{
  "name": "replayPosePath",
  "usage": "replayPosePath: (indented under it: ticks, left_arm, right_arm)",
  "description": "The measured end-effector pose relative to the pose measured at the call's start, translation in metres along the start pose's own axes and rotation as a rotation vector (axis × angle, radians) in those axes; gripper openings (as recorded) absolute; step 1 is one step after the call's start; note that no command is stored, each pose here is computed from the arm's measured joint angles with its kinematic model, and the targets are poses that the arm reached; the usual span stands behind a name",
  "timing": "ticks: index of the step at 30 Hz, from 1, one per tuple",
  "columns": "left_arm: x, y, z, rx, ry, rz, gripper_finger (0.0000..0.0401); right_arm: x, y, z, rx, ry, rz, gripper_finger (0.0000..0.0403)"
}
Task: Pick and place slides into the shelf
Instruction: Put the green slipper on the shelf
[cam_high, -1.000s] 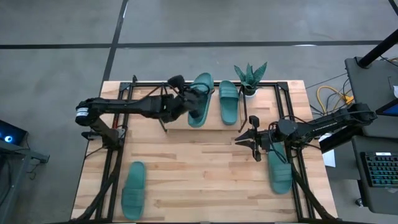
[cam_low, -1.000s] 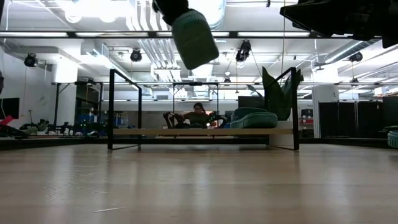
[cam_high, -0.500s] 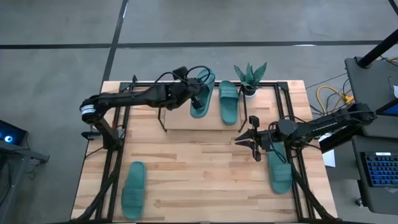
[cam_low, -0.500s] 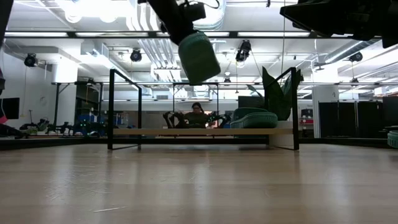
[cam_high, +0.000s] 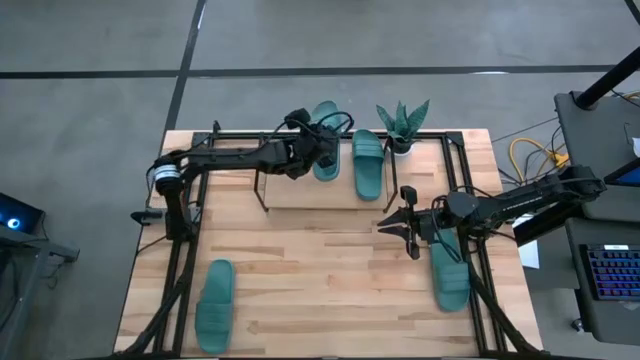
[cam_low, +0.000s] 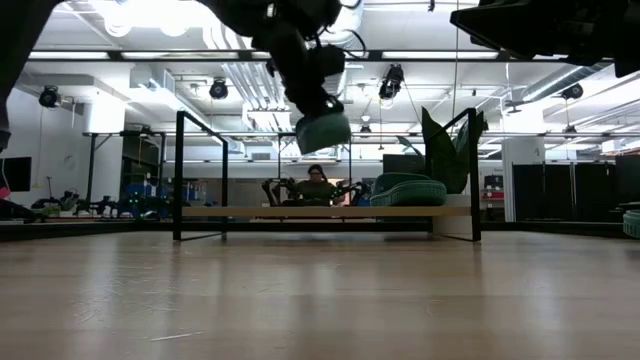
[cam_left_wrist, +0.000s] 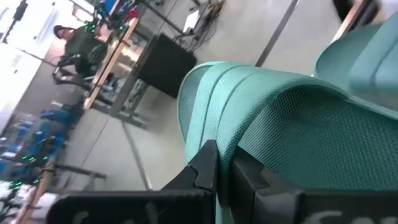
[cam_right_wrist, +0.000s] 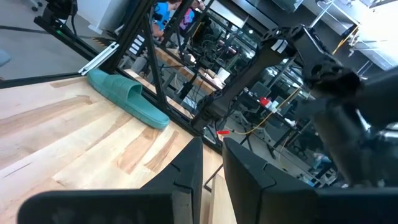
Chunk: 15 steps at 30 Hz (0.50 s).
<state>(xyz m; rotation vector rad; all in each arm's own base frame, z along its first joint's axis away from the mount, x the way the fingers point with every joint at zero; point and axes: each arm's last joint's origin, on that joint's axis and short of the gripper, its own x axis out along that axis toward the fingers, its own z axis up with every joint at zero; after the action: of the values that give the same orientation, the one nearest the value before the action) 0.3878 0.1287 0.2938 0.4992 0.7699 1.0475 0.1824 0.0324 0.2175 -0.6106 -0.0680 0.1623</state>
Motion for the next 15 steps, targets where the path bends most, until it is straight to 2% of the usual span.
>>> replayPosePath:
  ticks: [15]
  left_arm:
    - [0.019,-0.025,-0.006,0.015,0.018,-0.002,0.0000]
  right_arm:
    - [0.000,0.000,-0.001,0.000,0.012,-0.002,0.0054]
